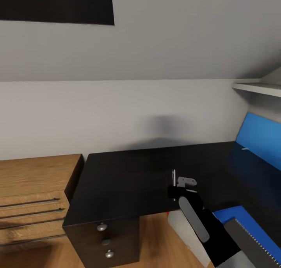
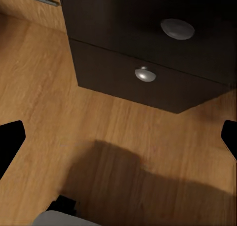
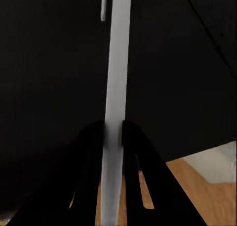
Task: In the bedroom, organize the workspace by keeping the computer under the desk, ensuring the monitor is on the desk, placing the keyboard on the desk next to the monitor, placing the mouse on the desk next to the keyboard, moving the folder from the swivel chair onto the desk next to the mouse, stacking the notebook on top of the folder with the pen on top of the notebook, and positioning the swivel chair next to the desk.
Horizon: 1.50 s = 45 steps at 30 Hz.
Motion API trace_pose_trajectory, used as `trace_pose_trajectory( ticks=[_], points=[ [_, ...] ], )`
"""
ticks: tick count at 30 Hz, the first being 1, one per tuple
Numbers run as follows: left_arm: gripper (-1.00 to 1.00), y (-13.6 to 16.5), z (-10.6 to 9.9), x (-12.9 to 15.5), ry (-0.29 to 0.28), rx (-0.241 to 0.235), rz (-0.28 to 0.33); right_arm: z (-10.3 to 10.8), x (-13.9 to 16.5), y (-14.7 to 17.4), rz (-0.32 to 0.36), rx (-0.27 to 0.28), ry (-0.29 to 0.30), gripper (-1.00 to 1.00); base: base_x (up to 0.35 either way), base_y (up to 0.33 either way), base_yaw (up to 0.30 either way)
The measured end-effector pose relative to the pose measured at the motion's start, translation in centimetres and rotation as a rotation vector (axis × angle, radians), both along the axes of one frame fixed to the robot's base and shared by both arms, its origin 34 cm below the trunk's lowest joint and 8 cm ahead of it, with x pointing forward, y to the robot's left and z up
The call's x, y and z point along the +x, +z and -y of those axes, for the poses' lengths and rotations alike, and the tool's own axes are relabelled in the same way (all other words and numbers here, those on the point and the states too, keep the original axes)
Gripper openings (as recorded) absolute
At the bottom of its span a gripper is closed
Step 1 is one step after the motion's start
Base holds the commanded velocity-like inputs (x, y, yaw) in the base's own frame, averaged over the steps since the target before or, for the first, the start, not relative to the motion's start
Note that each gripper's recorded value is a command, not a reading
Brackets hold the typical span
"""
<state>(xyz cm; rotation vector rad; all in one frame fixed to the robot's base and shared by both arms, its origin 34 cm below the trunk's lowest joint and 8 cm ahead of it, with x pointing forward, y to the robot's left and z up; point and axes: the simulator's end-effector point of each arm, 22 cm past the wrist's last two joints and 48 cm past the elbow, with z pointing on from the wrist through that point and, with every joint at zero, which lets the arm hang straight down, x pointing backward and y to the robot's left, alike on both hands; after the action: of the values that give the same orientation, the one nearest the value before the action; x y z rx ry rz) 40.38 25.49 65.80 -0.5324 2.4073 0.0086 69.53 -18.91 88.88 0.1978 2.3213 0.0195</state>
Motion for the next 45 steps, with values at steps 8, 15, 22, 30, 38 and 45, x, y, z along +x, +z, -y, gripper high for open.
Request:
trace_pose_trajectory(
  ticks=[8,15,22,30,38,45],
  points=[
    [1.00,-0.1,-0.1,-0.1,0.001,0.002,-0.003,10.7,-1.4,-5.1,-0.131,-0.014,-0.217,-1.00,0.007,-0.112,0.000],
    [1.00,-0.1,0.0,-0.1,-0.003,0.000,-0.004,16.1,-2.5,-6.2,-0.171,-0.074,-0.269,-1.00,-0.014,-0.005,0.000],
    [1.00,-0.1,0.0,-0.1,-0.003,0.001,-0.005,18.0,-3.9,-8.3,-0.231,-0.099,-0.291,-1.00,-0.265,0.000,0.000],
    [1.00,0.3,0.2,0.4,0.025,-0.011,0.011,16.9,-3.2,-7.3,-0.221,-0.103,-0.267,-1.00,-0.081,-0.013,0.000],
    [1.00,0.3,-0.6,0.5,0.049,-0.006,0.011,17.8,-3.0,-6.6,-0.206,-0.113,-0.272,-1.00,0.000,0.000,0.000],
    [1.00,0.3,-0.7,0.5,0.051,-0.006,0.011,17.9,-3.0,-6.6,-0.206,-0.111,-0.274,-1.00,0.000,0.000,0.000]
  ],
)
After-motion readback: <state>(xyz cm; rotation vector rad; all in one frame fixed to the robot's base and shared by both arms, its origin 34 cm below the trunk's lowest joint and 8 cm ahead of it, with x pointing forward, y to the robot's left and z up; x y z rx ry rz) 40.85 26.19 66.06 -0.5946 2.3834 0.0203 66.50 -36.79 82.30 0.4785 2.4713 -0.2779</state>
